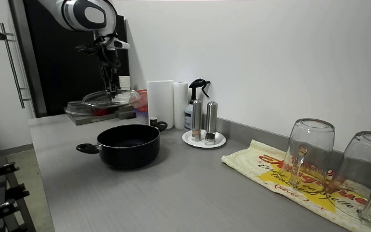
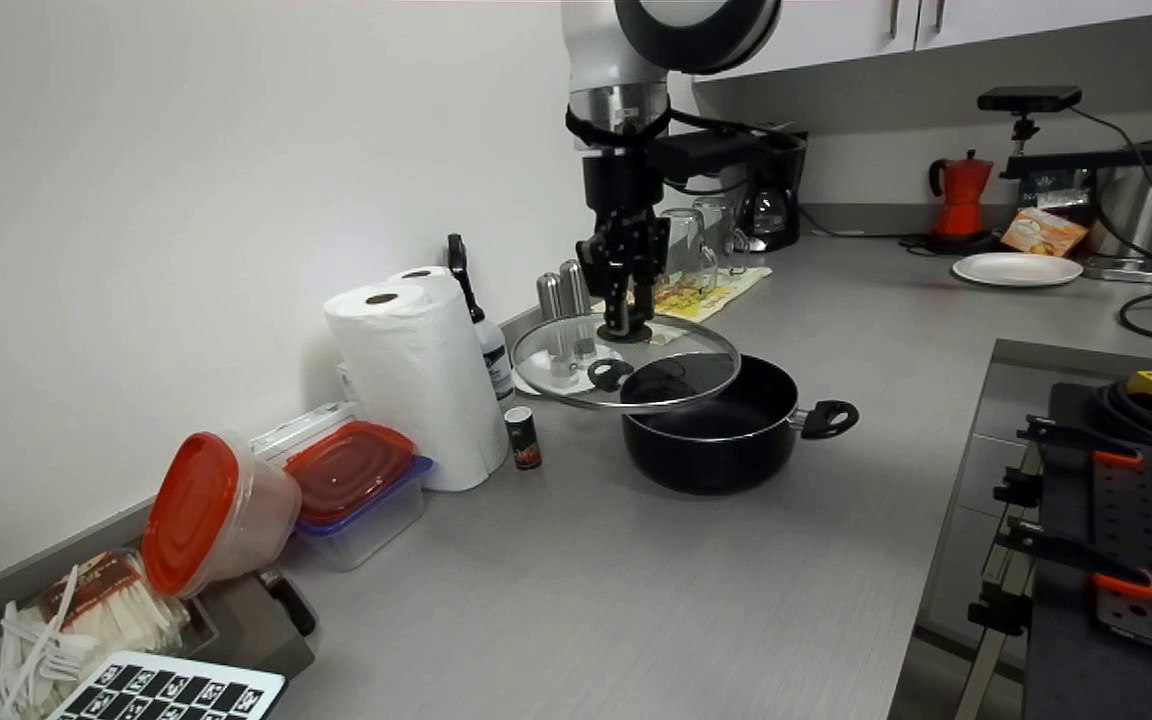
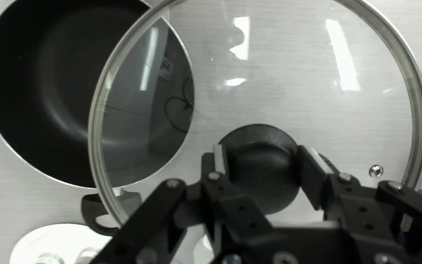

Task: Remove the lid from the pot

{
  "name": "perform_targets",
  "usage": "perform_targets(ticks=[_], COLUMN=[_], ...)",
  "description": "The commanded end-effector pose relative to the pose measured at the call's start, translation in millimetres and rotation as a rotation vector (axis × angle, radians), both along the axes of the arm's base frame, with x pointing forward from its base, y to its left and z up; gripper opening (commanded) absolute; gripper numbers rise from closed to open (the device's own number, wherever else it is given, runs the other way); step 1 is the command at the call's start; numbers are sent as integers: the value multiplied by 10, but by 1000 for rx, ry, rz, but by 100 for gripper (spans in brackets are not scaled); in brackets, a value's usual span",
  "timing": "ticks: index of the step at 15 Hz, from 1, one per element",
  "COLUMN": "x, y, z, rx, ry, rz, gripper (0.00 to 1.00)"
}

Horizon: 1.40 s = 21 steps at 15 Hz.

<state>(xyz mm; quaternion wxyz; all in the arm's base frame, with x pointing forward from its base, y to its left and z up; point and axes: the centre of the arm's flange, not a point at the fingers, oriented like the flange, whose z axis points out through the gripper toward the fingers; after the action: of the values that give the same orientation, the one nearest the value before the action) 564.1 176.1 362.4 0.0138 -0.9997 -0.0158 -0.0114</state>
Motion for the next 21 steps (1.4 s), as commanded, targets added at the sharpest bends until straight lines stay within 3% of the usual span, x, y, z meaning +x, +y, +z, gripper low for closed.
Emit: perform_targets(ticks=[1, 7, 12, 21], x=[-194, -506, -683, -827], y=[586, 1346, 1636, 1944], z=[131, -214, -789, -1455], rx=[-1, -10, -58, -51], ry=[-12, 36, 92, 116], rz=[100, 214, 264, 172], gripper=[25, 25, 25, 25])
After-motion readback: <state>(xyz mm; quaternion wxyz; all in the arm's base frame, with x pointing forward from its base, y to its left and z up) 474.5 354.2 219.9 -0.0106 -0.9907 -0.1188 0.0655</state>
